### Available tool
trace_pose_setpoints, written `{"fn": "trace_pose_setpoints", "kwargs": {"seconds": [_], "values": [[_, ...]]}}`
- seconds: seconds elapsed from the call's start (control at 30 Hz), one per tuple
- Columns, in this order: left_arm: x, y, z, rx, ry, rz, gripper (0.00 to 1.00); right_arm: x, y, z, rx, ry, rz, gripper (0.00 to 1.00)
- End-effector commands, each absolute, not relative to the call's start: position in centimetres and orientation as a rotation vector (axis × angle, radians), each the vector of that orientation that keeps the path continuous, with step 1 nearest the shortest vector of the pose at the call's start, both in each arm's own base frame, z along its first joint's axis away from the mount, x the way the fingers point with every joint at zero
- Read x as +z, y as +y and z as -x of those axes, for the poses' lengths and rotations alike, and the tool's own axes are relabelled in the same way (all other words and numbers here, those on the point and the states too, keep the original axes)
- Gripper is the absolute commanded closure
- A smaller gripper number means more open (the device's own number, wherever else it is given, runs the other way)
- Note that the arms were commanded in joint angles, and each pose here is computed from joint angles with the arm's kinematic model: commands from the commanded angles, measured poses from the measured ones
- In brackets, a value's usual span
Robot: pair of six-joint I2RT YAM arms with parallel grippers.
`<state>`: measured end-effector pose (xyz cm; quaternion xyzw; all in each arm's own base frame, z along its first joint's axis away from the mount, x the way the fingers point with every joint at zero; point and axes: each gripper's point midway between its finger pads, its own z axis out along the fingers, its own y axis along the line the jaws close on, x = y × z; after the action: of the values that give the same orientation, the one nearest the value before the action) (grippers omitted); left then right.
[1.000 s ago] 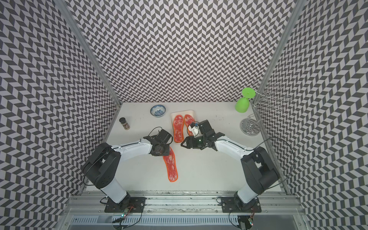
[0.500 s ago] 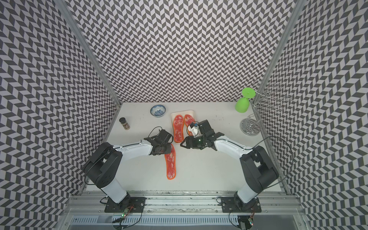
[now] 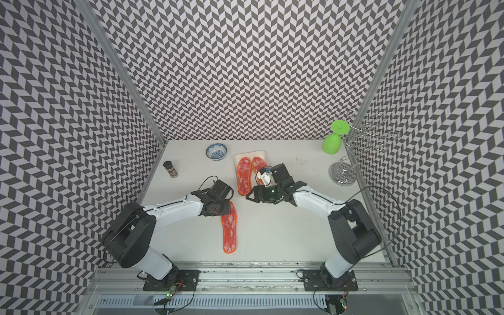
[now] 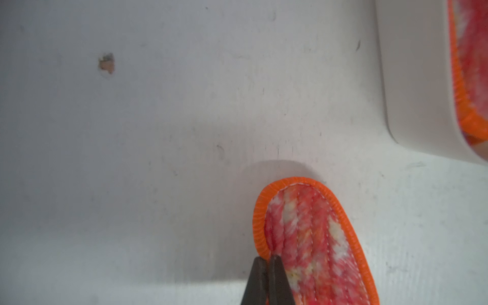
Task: Put the insoles into the storage box
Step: Pick up the insole from the center of the board, then place the insole in the storage box.
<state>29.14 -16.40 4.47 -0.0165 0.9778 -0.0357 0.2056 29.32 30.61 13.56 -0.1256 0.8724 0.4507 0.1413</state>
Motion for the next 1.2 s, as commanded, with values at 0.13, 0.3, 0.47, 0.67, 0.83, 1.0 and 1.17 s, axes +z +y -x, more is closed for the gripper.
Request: {"fn": "trace_pose_setpoints", "kwargs": {"seconds": [0.13,0.3,0.47,0.67,0.83,1.0,1.17], "values": [[11.7,-15.6,-30.7,-0.222,2.616,0.145,1.00,14.9,32.4,-29.4,1.453,2.441,0.375,0.40],[15.9,-14.9,-31.8,-0.187,2.536,0.173,1.00,17.0,33.9,-29.3,1.515,2.386,0.421,0.42],[19.4,-15.8,-33.5,-0.220,2.458,0.184,1.00,17.5,35.8,-28.7,1.571,2.375,0.471,0.46],[21.1,-17.4,-34.5,-0.230,2.425,0.144,1.00,18.0,37.6,-29.1,1.616,2.354,0.500,0.59],[21.5,-17.8,-34.5,-0.227,2.421,0.123,1.00,18.7,38.0,-29.3,1.639,2.328,0.510,0.73],[21.3,-17.4,-34.4,-0.189,2.419,0.117,1.00,18.1,36.8,-29.3,1.582,2.371,0.475,0.70],[21.2,-17.1,-34.1,-0.183,2.414,0.117,1.00,19.6,34.2,-30.1,1.561,2.338,0.417,0.68]]}}
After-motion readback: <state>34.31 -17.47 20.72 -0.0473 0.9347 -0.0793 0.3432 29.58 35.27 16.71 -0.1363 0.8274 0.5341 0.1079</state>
